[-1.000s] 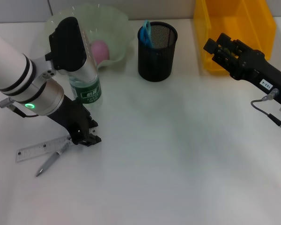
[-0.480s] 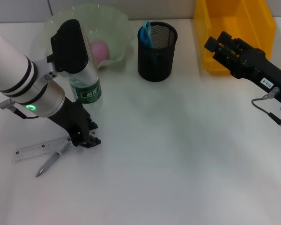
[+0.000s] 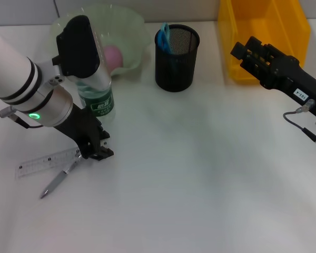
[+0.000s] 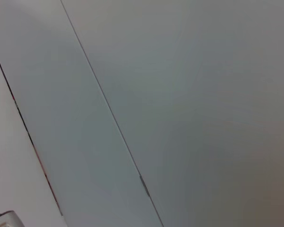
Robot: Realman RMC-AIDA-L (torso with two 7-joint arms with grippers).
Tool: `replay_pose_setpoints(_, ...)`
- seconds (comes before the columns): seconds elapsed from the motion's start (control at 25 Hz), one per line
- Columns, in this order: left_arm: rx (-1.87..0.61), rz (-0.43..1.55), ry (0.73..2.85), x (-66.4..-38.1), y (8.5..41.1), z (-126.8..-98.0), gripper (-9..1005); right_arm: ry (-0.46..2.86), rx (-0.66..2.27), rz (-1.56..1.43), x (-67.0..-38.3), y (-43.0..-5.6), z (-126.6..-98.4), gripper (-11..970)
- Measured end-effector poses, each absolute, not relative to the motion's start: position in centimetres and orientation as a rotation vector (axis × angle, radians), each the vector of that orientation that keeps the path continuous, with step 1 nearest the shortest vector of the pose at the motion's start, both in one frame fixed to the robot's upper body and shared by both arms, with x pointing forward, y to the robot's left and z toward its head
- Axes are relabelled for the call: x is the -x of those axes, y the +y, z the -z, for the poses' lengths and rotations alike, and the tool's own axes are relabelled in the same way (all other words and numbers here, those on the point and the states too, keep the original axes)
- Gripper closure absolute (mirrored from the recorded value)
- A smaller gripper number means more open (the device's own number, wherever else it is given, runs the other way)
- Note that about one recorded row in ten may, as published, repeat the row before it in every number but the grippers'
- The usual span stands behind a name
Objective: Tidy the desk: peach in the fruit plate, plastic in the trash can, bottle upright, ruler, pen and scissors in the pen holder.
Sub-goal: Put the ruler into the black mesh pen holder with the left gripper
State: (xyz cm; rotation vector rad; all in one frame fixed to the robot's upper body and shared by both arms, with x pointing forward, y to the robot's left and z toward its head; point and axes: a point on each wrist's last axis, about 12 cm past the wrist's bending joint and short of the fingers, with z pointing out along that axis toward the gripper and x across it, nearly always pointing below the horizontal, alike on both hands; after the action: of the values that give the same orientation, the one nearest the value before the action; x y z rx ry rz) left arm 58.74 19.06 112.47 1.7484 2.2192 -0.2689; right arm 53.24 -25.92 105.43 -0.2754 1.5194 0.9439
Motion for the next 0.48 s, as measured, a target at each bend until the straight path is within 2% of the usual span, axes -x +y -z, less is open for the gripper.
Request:
replay_pose_setpoints(0.4, -1.694, 0.244, 2.185, -58.9, 18.9, -114.2, 605, 1.526, 0.268, -0.941, -53.0, -26.1, -105.2, 370)
replay_pose_setpoints(0.48, -1.665, 0.228, 2.127, -58.6, 18.6, -116.3, 604, 1.526, 0.268, -0.941, -53.0, -26.1, -105.2, 370)
